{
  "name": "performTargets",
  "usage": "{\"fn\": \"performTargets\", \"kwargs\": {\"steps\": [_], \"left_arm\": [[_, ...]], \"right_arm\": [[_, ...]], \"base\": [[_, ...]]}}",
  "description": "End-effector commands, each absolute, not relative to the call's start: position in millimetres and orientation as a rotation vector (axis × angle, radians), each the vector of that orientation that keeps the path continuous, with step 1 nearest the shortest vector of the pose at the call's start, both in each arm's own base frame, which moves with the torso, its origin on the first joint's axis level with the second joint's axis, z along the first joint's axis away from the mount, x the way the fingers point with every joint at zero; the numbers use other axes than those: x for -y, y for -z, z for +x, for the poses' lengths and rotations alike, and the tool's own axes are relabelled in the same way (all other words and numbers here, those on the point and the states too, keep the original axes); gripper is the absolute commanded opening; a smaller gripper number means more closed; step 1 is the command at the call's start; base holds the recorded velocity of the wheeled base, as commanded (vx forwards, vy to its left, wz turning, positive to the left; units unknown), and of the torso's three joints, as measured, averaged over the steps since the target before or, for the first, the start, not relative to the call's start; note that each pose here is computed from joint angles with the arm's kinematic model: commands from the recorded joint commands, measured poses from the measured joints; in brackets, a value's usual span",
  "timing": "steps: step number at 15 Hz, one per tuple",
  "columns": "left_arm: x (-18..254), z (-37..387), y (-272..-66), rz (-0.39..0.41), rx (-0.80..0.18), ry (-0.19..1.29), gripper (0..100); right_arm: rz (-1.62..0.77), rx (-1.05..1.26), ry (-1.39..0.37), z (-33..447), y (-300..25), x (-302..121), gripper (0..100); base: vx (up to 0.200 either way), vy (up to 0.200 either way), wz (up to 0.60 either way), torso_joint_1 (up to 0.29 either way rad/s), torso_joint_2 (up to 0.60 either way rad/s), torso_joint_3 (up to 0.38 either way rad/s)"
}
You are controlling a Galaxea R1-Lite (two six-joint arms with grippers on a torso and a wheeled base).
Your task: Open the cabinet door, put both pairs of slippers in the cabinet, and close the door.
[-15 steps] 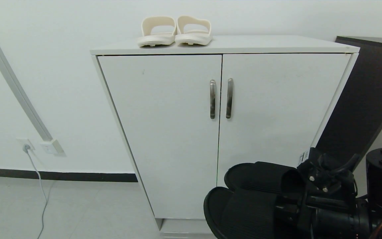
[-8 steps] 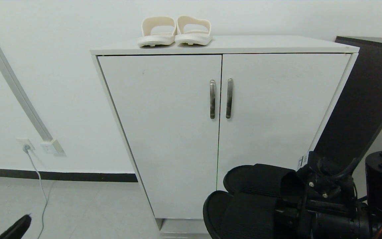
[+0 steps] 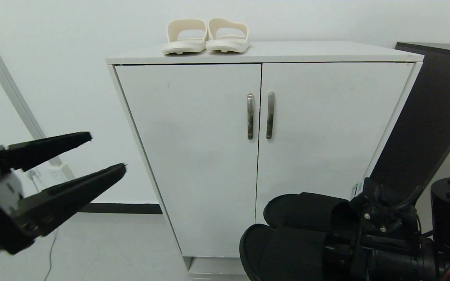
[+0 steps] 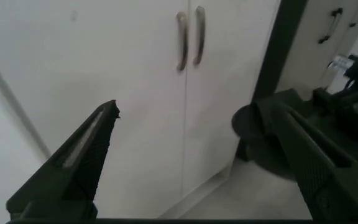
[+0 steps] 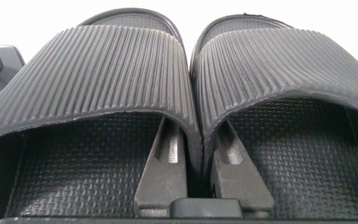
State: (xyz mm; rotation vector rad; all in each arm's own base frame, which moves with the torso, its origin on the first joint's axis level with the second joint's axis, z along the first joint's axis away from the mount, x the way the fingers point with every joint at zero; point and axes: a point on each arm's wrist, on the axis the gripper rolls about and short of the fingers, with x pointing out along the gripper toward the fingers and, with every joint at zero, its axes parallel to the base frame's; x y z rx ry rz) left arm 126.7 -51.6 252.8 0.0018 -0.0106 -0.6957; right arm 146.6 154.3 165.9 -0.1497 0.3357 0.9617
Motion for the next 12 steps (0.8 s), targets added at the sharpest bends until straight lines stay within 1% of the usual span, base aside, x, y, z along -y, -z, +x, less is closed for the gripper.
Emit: {"fn": "performTargets", "kwargs": {"steps": [1, 4, 5, 7, 10, 11, 12], "left_arm": [[90.3, 163.8, -259.6, -0.014, -0.019, 0.781, 100], [149.1, 183.6, -262.2, -0.037, 0.006, 0.838, 100], [163.2, 187.0, -263.7, -0.039, 0.013, 0.87, 100], [187.4, 194.8, -264.5, -0.04, 0.008, 0.927, 100], [215.4, 204.2, -269.1, -0.058, 0.01, 1.028, 100], [219.3, 206.8, -269.3, -0.067, 0.003, 1.05, 100], [227.6, 214.0, -265.8, -0.084, -0.026, 1.099, 100]], "right_arm": [[-0.15, -0.335, -0.965, 146.4, -166.0, -154.6, 0], [-0.15, -0.336, -0.961, 146.8, -165.7, -154.6, 0], [-0.15, -0.336, -0.961, 146.8, -165.7, -154.6, 0], [-0.15, -0.336, -0.961, 146.8, -165.7, -154.6, 0], [-0.149, -0.337, -0.958, 146.8, -165.6, -154.0, 0], [-0.148, -0.336, -0.957, 146.8, -166.0, -153.6, 0], [-0.147, -0.336, -0.956, 146.8, -166.0, -153.6, 0]], "base": [[0.0, 0.0, 0.0, 0.0, 0.0, 0.0], [0.0, 0.0, 0.0, 0.001, 0.02, -0.002], [0.0, 0.0, 0.0, 0.0, 0.0, 0.0], [0.0, 0.0, 0.0, 0.0, 0.0, 0.0], [0.0, 0.0, 0.0, 0.0, 0.0, 0.0], [0.0, 0.0, 0.0, 0.0, 0.0, 0.0], [0.0, 0.0, 0.0, 0.0, 0.0, 0.0]]}}
